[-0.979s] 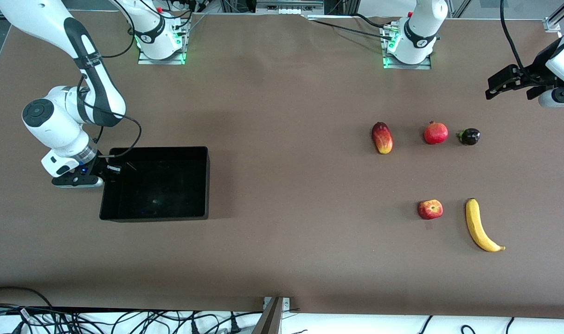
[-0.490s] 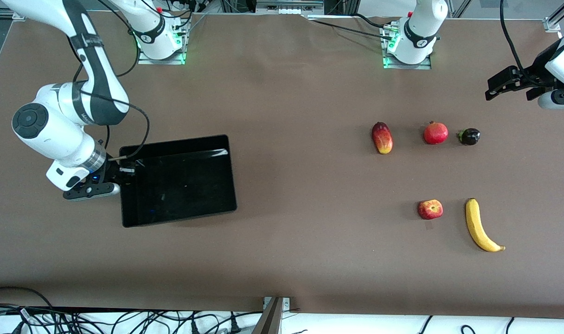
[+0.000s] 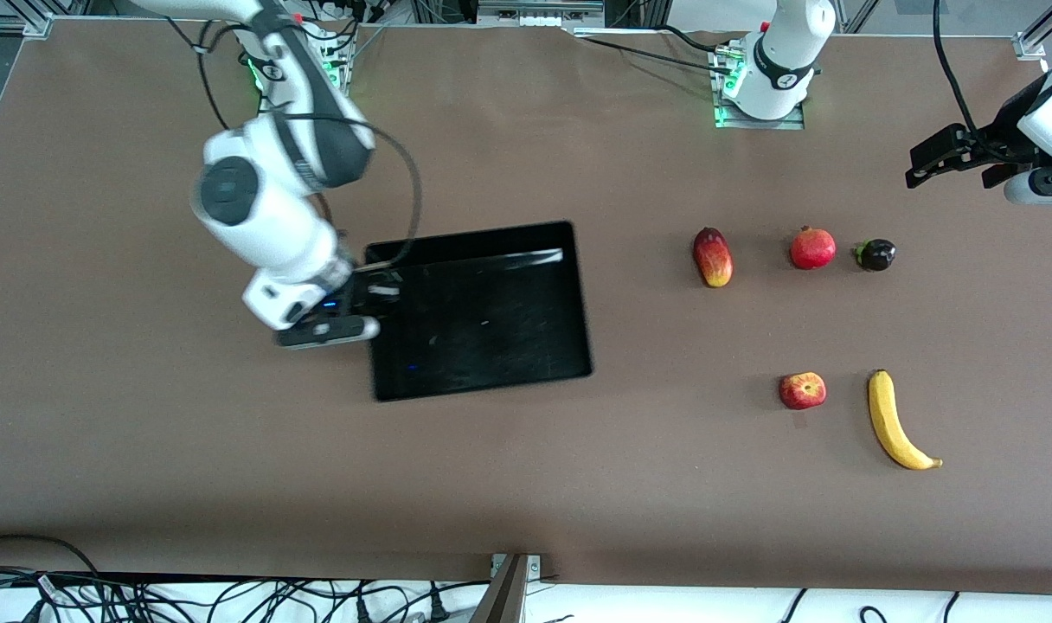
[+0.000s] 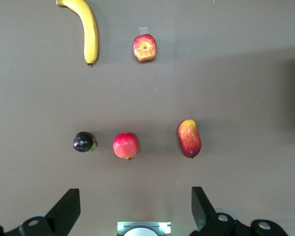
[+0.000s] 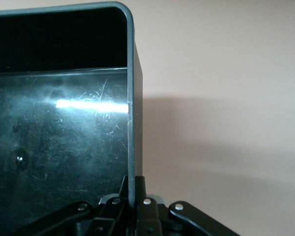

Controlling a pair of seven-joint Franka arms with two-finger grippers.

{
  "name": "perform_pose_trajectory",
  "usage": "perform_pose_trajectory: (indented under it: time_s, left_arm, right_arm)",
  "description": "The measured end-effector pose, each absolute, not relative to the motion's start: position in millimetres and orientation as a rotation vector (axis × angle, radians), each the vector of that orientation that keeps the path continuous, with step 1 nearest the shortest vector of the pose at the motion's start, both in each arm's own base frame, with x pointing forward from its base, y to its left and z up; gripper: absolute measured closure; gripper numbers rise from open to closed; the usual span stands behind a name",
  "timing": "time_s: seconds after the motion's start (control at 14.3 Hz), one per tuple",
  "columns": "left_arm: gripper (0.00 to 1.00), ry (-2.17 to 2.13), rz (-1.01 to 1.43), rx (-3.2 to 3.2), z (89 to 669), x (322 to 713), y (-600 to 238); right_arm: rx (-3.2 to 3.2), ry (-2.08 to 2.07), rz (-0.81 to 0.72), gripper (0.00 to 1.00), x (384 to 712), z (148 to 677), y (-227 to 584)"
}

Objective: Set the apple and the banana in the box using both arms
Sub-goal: 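Push the box further with the right gripper while the left gripper reaches the apple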

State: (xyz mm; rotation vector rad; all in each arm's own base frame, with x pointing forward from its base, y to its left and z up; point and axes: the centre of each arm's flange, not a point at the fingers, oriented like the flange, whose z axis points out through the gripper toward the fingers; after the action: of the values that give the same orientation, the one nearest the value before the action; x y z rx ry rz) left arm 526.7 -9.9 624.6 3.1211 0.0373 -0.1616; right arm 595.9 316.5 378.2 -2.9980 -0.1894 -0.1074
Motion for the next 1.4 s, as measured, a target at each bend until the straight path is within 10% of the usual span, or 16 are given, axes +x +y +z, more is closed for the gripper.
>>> perform_pose_trajectory:
  time_s: [0.77, 1.26, 1.4]
  left_arm:
    - [0.00, 0.053, -0.187, 3.118, 610.5, 536.3, -4.1]
    - [0.00, 0.065, -0.079, 3.109, 477.7, 644.4, 0.4]
    - [0.00, 0.073, -0.006, 3.105, 429.4, 671.6, 2.8]
  right_arm:
    - [-3.019, 0.016, -0.228, 0.95, 568.6, 264.6, 482.7]
    - [-3.003, 0.096, -0.250, 0.95, 551.8, 242.7, 509.7]
    - [-2.988, 0.092, -0.272, 0.80, 553.6, 249.9, 513.1]
